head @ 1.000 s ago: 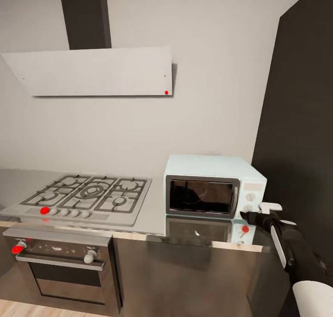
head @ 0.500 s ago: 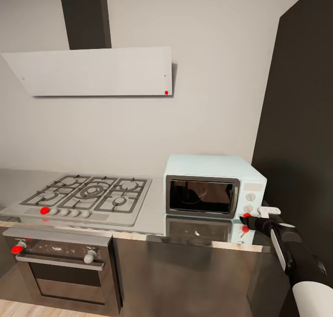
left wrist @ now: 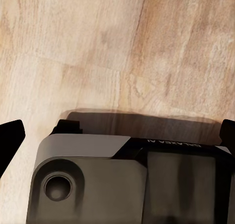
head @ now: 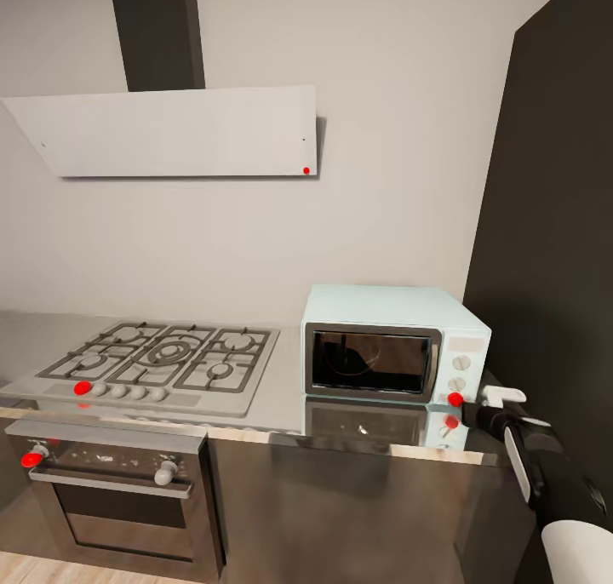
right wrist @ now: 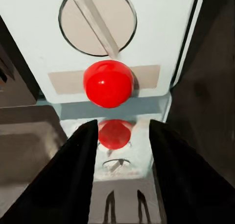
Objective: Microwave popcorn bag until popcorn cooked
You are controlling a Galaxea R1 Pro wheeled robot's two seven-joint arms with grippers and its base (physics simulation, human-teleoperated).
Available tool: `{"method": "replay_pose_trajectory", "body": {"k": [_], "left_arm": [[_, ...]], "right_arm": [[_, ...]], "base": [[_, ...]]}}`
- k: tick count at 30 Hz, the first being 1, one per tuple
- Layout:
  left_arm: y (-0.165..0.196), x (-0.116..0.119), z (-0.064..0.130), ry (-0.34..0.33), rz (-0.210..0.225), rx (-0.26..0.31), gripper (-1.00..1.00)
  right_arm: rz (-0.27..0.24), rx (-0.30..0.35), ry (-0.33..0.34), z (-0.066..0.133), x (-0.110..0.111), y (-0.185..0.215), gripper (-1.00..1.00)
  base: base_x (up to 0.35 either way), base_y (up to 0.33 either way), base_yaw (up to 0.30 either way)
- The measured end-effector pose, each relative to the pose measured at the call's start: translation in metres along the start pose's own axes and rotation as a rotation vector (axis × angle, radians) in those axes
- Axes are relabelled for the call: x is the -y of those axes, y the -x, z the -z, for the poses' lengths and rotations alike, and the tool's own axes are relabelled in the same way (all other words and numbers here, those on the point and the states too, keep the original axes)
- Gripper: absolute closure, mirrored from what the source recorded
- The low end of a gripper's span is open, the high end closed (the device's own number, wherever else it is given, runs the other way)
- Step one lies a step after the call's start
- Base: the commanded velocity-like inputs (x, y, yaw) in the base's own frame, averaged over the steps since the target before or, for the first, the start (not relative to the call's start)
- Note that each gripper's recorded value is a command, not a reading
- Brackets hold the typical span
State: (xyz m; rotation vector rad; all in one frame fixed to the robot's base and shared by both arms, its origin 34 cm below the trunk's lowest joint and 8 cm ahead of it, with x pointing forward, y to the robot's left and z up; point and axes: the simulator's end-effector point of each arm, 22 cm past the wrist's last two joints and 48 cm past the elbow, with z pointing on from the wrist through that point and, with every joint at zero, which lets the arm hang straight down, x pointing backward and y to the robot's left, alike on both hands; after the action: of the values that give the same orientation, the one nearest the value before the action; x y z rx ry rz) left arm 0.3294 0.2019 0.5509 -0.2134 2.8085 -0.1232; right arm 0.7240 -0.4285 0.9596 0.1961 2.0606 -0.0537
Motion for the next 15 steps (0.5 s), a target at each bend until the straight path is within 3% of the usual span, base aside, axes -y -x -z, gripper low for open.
{"method": "replay_pose_trajectory", "body": {"k": [4,12,15], "left_arm": [[0.000,0.000,0.000,0.000,0.000,0.000,-1.00],[0.000,0.001,0.000,-0.001,0.001,0.000,-1.00],[0.000,-0.001,0.000,0.001,0.003,0.000,-1.00]], "right_arm": [[0.001,0.003,-0.005,0.000,0.002,0.000,1.00],[0.024,0.103,-0.001,0.001,0.000,0.022,1.00],[0.022,0.099,0.001,-0.001,-0.001,0.018,1.00]], "base": [[0.000,0.000,0.000],[0.000,0.000,0.000],[0.023,0.000,0.000]]}}
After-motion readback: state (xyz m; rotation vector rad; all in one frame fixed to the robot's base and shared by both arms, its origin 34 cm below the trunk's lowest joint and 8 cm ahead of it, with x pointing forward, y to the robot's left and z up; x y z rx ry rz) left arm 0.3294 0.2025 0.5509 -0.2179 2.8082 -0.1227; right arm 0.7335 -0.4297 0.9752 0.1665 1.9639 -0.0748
